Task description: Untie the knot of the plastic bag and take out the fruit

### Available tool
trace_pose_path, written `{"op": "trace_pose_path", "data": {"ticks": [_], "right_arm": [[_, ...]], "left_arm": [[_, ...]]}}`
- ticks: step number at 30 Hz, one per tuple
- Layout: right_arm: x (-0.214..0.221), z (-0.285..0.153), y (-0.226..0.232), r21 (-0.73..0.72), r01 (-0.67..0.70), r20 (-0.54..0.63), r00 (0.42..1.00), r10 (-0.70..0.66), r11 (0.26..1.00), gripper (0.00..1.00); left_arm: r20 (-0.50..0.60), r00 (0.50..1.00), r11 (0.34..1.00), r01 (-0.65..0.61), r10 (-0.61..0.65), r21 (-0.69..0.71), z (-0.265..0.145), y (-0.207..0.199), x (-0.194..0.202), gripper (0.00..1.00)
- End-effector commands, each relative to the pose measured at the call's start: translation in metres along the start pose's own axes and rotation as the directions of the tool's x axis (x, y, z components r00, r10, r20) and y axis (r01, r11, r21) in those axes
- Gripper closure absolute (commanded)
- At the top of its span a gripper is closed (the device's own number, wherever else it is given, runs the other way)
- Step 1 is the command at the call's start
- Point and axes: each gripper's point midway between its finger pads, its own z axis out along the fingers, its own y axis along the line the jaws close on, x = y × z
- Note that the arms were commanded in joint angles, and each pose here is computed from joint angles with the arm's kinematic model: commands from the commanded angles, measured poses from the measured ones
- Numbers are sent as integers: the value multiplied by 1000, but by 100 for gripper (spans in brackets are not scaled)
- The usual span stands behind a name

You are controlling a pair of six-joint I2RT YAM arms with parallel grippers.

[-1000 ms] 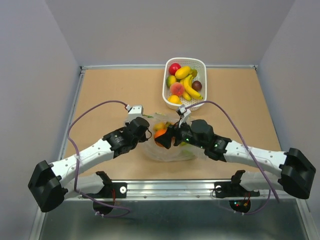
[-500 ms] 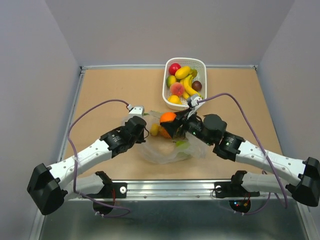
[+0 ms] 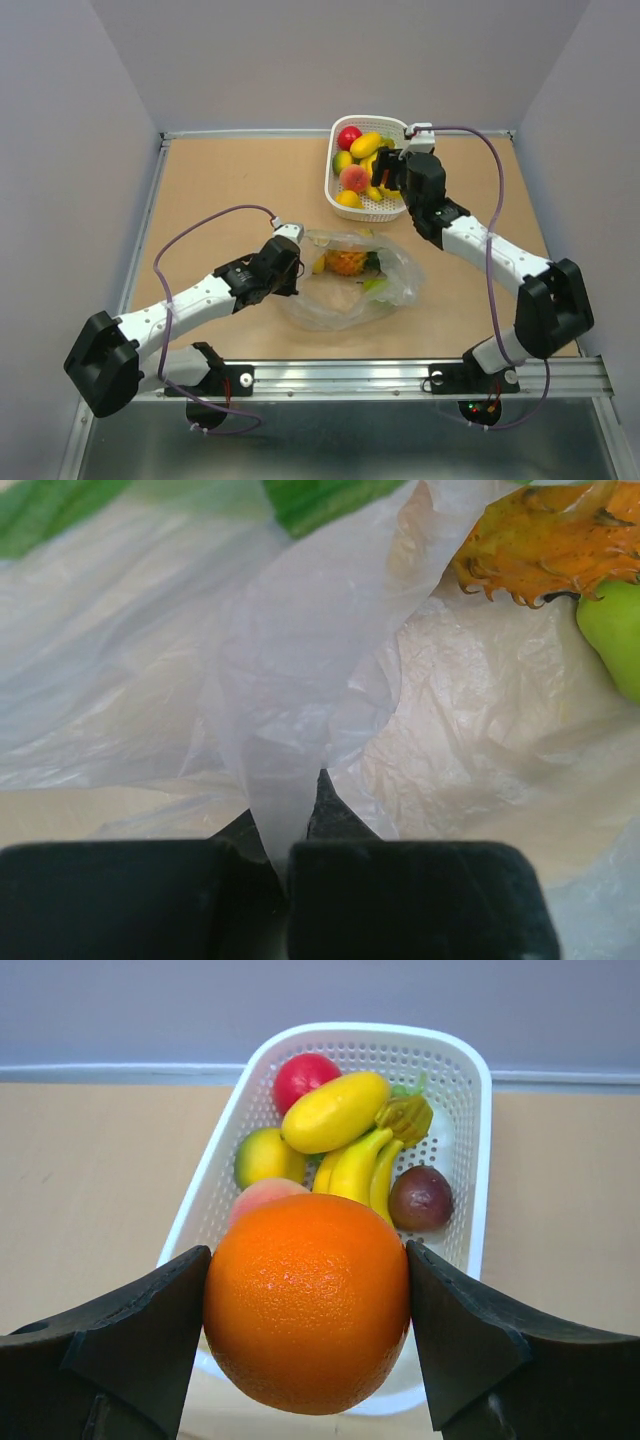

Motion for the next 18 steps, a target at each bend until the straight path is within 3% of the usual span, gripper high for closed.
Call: {"op": "trace_pose_path", "data": {"ticks": [1,8,11,12,14,15,17,18], "right_arm": [[-39,44,-12,-6,-74,114,991,74,997,94],[-2,121,-37,61,-79,76,994,74,995,79],[9,139,-47,95,-80,70,995,73,992,66],[16,148,-49,104,-78,64,995,72,992,50],[21,153,-54,131,-75,61,996,68,988,31],[22,154,-55,139,-75,61,996,67,987,15],[19,151,-58,152,-82,68,995,72,985,2],[17,149,-57,148,-81,70,995,71,986,0]], "left_arm": [[27,999,999,-20,19,42,-2,-8,-7,100],[35,999,999,-18,16,39,-2,-7,-9,100],[38,999,999,-19,18,40,-3,-7,-10,100],[37,999,999,-18,16,40,-3,-7,-10,100],[43,999,999,-16,15,42,-4,-7,-11,100],[48,999,999,-16,14,39,-5,-6,-12,100],[58,998,999,-12,9,39,-6,-6,-15,100],[60,998,999,-12,10,37,-7,-5,-15,100]]}}
